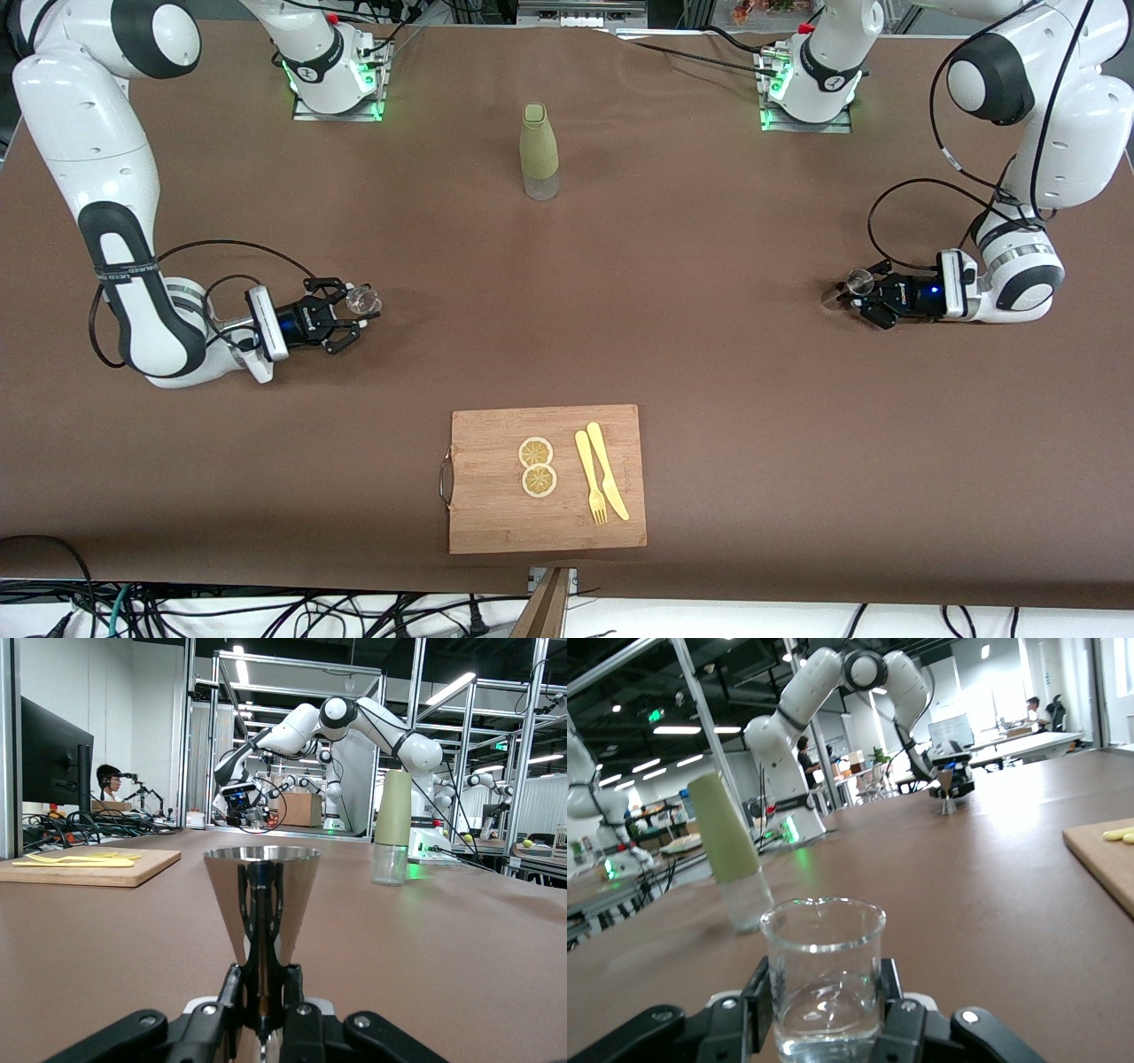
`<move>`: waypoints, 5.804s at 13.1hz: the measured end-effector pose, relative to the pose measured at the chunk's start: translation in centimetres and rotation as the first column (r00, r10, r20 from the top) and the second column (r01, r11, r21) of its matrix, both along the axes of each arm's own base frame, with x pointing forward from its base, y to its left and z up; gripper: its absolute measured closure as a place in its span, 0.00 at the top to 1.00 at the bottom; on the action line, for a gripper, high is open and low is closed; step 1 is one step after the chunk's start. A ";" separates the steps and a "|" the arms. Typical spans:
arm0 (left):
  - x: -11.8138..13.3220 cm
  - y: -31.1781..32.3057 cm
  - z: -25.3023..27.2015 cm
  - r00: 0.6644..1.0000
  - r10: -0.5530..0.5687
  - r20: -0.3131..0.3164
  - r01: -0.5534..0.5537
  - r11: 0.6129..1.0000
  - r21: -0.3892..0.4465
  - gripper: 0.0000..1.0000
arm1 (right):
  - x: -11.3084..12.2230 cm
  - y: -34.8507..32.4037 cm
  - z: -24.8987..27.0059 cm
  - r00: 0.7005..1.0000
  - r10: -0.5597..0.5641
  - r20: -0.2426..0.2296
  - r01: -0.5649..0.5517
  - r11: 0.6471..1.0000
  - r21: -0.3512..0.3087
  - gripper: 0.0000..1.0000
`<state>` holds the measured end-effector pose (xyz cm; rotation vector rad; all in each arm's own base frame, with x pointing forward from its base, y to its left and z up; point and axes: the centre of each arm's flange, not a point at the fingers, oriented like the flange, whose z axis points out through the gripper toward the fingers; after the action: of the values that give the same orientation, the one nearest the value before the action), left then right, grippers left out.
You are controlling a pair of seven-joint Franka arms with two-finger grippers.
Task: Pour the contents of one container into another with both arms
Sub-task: 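Lift the beaker and jigger, bringing both grippers together mid-table, then tilt the beaker with the right gripper, pouring liquid into the jigger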
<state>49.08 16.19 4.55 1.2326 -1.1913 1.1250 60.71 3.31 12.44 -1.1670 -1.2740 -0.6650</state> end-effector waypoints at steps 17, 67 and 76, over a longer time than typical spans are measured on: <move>9.0 -30.1 1.7 0.996 0.020 0.082 -0.016 0.999 -0.043 0.20 | 6.9 20.9 11.3 0.964 -0.239 0.118 0.265 0.908 -0.324 0.49; 6.1 -51.0 3.8 0.986 0.166 0.014 -0.166 0.986 0.029 0.20 | -3.8 40.2 22.4 0.839 0.183 0.512 0.378 0.480 -0.791 0.49; 6.2 -51.0 4.1 0.986 0.166 0.019 -0.167 0.986 0.028 0.20 | -1.3 36.3 22.5 0.934 -0.114 0.338 0.344 0.537 -0.770 0.49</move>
<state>55.32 -34.82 8.62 1.3682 -1.1369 1.2463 59.38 39.60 34.94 -2.1218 -1.7452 -0.3861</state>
